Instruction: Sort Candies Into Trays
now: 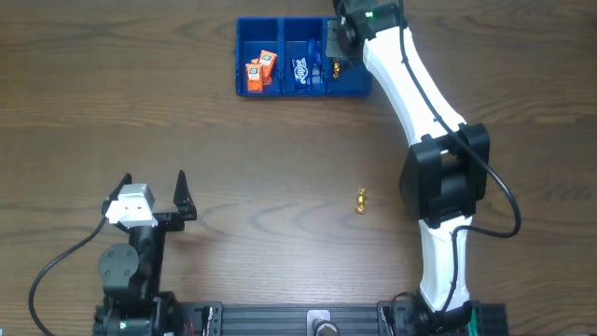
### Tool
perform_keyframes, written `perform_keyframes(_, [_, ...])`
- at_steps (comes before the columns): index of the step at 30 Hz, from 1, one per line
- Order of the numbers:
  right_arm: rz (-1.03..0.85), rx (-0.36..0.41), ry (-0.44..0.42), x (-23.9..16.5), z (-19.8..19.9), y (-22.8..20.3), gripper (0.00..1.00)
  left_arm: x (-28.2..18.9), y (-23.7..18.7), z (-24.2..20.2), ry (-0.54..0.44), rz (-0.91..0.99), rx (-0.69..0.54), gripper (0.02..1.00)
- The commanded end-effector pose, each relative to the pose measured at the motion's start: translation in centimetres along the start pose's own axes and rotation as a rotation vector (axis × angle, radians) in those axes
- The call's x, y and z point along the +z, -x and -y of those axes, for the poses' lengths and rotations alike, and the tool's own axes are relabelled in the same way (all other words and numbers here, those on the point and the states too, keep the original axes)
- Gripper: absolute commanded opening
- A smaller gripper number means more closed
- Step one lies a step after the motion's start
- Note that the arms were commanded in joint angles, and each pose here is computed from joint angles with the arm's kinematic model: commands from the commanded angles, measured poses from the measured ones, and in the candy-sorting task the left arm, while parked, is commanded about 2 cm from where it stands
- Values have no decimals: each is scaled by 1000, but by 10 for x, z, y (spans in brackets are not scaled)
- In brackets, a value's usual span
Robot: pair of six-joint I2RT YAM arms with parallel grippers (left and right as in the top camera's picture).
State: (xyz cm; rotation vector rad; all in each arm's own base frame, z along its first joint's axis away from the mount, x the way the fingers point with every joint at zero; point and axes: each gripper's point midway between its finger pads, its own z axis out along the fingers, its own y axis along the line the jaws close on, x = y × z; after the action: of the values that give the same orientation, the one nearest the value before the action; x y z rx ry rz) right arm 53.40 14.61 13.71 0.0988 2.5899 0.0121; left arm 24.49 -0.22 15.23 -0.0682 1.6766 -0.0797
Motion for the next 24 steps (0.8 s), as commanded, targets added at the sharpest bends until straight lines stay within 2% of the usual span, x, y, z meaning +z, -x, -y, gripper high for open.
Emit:
perform_keyframes(1, [-4, 6, -19, 8, 12, 3, 215, 1, -16, -1, 2, -51, 2, 998])
perform_keyframes(6, [-22, -4, 8, 8, 9, -1, 417, 1, -16, -1, 2, -51, 2, 998])
perform_keyframes(13, [-17, -15, 27, 1, 6, 1, 489, 1, -16, -1, 2, -51, 2, 998])
perform_keyframes(15, [-26, -26, 24, -7, 8, -2, 601, 1, -16, -1, 2, -51, 2, 998])
perform_keyframes(17, [-34, -40, 24, -22, 9, -7, 627, 1, -16, -1, 2, -51, 2, 998])
perform_keyframes(19, [-35, -63, 30, -41, 11, -18, 759, 1, -16, -1, 2, -51, 2, 998])
perform_keyframes(24, [-83, -88, 65, -80, 20, -82, 798, 1, -16, -1, 2, -51, 2, 998])
